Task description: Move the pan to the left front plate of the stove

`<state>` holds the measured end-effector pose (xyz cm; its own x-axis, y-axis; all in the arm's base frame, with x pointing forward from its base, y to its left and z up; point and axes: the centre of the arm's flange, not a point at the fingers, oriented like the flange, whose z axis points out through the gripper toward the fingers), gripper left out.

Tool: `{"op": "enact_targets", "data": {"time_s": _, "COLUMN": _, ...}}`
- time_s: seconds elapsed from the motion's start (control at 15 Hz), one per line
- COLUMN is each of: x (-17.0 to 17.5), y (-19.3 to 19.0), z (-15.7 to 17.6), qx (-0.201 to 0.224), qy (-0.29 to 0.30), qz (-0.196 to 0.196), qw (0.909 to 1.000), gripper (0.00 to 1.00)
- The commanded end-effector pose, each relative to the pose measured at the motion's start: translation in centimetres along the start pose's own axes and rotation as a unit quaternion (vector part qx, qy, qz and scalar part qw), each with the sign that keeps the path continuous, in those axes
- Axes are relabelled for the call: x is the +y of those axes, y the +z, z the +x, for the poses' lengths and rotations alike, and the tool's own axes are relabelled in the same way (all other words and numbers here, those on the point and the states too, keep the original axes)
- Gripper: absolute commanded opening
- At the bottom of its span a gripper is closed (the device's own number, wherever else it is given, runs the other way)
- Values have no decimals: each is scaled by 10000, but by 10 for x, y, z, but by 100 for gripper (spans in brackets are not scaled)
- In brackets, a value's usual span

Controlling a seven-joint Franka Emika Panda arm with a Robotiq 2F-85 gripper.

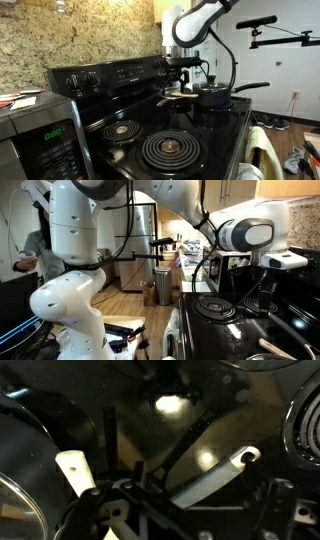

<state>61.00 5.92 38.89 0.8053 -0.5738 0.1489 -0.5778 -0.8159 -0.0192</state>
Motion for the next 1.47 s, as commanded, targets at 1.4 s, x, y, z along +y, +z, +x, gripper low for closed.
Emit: {"op": "enact_targets", "data": {"time_s": 1.4, "x": -24, "y": 64, "z": 48, "qx": -420, "qy": 3292, "qz": 488, "qw": 9421, "gripper": 100}}
